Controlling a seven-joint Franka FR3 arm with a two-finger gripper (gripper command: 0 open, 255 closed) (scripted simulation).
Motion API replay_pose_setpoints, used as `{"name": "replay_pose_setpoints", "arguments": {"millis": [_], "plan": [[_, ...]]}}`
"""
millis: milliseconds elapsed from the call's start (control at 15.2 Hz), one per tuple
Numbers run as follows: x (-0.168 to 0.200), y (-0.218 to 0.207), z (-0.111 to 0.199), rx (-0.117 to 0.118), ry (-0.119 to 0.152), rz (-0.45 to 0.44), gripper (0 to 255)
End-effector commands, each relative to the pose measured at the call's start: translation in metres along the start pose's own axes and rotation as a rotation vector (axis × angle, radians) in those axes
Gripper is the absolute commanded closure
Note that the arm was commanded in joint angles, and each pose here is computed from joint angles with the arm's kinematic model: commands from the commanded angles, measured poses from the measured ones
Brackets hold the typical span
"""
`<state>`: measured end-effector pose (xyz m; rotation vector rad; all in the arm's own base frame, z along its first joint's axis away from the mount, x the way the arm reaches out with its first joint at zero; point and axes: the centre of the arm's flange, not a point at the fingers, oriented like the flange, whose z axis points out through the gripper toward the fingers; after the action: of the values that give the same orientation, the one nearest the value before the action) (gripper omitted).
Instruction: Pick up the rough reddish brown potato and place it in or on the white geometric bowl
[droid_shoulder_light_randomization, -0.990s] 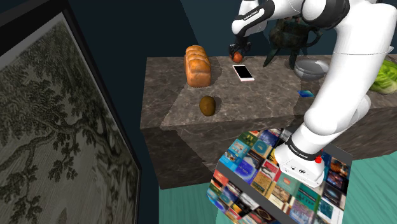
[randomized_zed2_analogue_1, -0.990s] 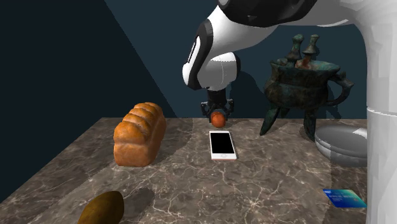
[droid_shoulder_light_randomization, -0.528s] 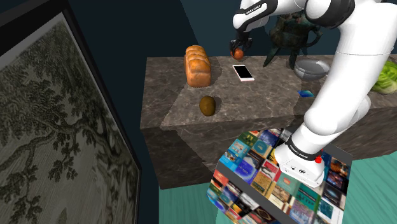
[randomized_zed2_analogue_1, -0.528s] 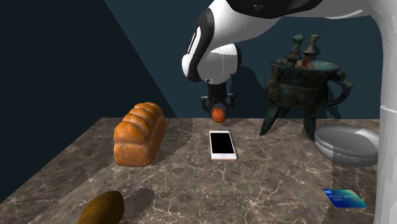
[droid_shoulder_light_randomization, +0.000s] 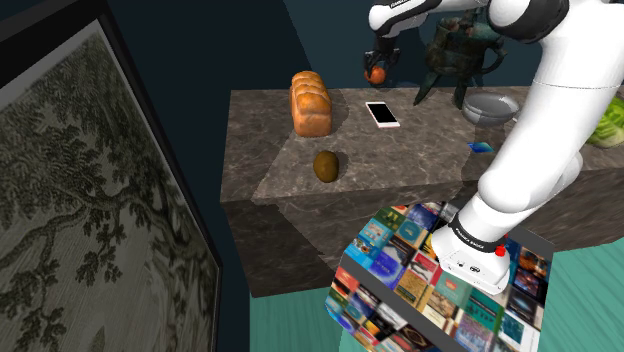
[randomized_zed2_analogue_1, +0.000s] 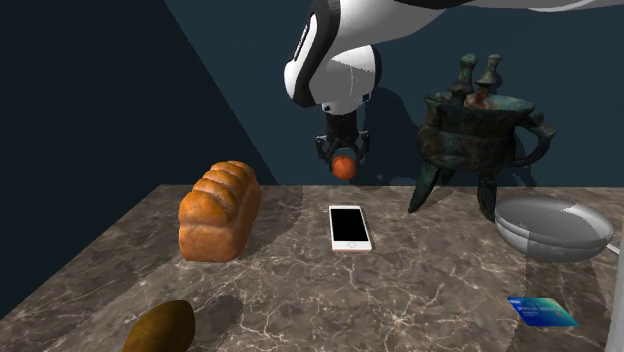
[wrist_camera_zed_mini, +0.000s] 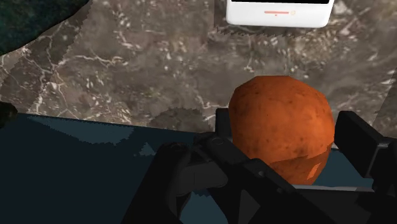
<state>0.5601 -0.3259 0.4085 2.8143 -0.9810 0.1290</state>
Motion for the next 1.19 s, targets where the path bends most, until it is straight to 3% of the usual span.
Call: {"name": "replay_pose_setpoints", "arguments": {"millis": [0,1122], "plan": [[0.002,0.002,-0.01,0.0,0.0,0.0,255],[0.013,0.012,-0.098,0.0,0.0,0.0,255]]}}
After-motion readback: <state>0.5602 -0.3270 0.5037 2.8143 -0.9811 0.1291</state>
